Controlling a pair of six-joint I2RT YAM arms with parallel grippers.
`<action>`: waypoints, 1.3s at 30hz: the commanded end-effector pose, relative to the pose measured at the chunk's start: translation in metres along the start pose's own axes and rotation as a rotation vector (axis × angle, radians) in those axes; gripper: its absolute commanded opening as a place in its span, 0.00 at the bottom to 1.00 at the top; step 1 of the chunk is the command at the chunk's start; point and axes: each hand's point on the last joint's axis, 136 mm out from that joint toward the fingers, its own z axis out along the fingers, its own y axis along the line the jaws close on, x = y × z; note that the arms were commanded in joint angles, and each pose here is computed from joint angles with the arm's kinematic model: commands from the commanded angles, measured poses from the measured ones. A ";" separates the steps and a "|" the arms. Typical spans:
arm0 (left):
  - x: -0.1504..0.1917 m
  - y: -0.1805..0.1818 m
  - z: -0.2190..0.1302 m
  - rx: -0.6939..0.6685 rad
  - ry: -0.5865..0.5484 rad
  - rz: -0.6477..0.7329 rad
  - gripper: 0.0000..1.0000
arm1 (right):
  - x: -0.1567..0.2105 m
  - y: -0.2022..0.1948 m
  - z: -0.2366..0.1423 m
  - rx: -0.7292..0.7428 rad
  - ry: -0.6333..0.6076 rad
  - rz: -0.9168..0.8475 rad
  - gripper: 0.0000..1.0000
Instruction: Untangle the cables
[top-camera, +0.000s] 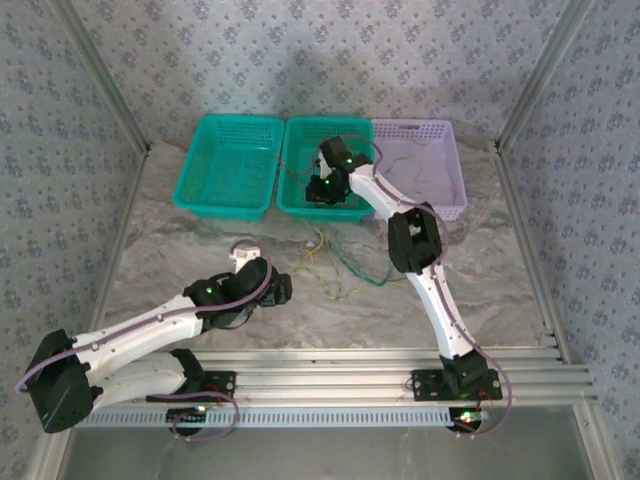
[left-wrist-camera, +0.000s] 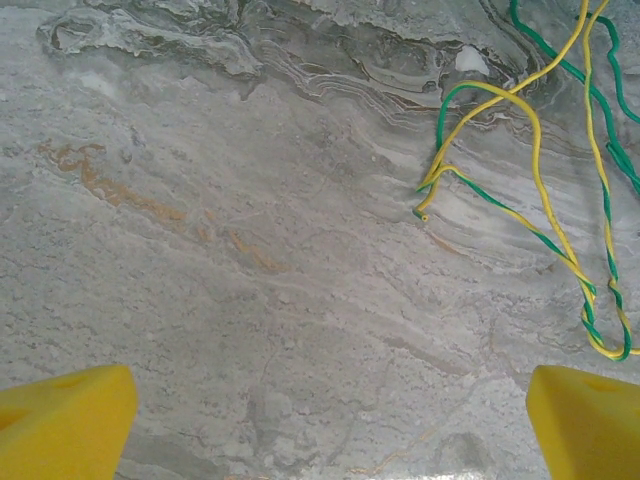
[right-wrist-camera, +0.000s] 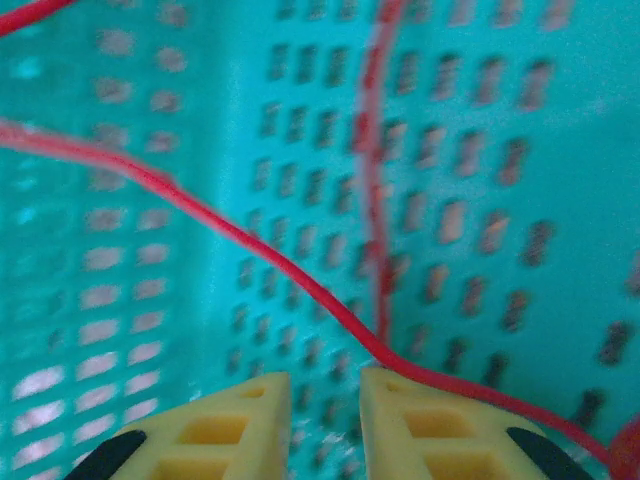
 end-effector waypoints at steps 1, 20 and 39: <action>-0.007 -0.002 -0.007 0.000 -0.019 -0.009 1.00 | -0.024 -0.021 -0.015 0.022 -0.051 0.084 0.25; -0.007 -0.013 -0.003 0.024 -0.003 -0.009 1.00 | -0.038 0.075 -0.209 -0.021 -0.272 -0.191 0.49; -0.006 -0.075 0.040 0.039 0.072 0.061 1.00 | 0.190 0.029 -0.239 0.041 -0.165 -0.261 0.56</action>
